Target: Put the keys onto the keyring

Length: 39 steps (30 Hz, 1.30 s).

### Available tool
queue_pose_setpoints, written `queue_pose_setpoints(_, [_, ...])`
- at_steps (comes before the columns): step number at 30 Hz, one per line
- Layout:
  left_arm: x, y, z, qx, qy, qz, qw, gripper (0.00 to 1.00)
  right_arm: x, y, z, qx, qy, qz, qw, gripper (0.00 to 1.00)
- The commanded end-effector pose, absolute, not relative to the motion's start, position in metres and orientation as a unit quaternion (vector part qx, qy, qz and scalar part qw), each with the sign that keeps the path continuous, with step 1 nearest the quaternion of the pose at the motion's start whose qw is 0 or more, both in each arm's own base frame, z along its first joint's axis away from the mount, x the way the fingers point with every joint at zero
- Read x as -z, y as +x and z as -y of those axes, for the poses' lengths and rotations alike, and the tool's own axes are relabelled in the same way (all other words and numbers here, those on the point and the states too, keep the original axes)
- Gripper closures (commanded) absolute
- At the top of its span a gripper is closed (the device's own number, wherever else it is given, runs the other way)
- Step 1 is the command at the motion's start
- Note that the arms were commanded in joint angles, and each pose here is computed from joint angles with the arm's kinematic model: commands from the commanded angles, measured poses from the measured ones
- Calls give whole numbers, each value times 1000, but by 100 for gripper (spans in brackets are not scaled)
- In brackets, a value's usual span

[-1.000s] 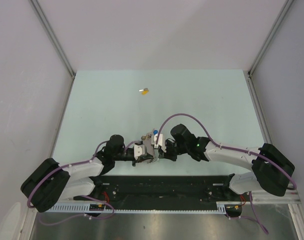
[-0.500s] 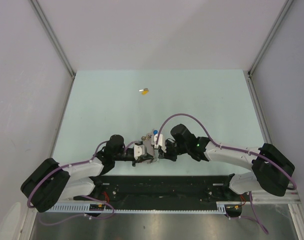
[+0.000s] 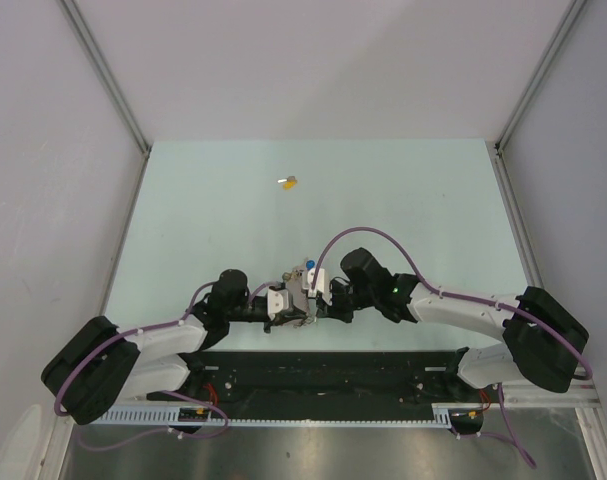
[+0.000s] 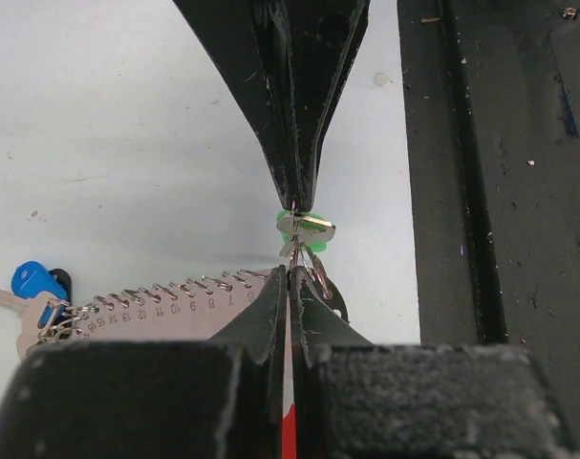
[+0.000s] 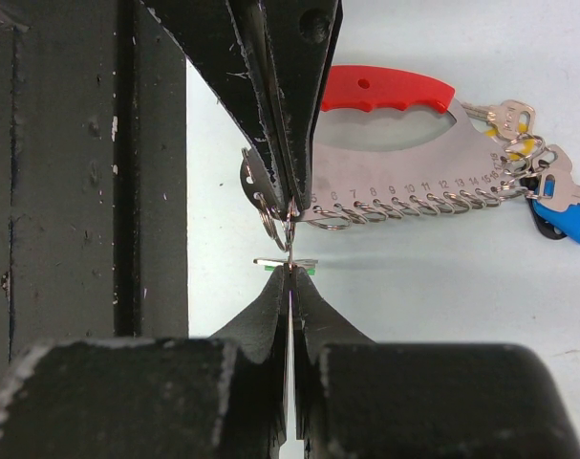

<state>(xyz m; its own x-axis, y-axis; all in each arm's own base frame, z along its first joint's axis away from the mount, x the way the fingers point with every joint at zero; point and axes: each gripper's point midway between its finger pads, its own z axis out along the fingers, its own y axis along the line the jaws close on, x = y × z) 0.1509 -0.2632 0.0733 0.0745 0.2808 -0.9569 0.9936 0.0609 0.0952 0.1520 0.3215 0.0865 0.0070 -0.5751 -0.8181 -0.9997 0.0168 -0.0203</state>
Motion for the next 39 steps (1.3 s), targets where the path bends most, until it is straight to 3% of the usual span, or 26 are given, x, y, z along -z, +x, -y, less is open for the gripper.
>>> queue_pose_setpoints(1, [-99, 155, 274, 389, 580, -519, 494, 99, -113, 157, -335, -329, -629, -601, 367, 100])
queue_pose_setpoints(39, [-103, 152, 276, 401, 577, -512, 494, 100, -102, 156, -340, -318, -640, -605, 350, 100])
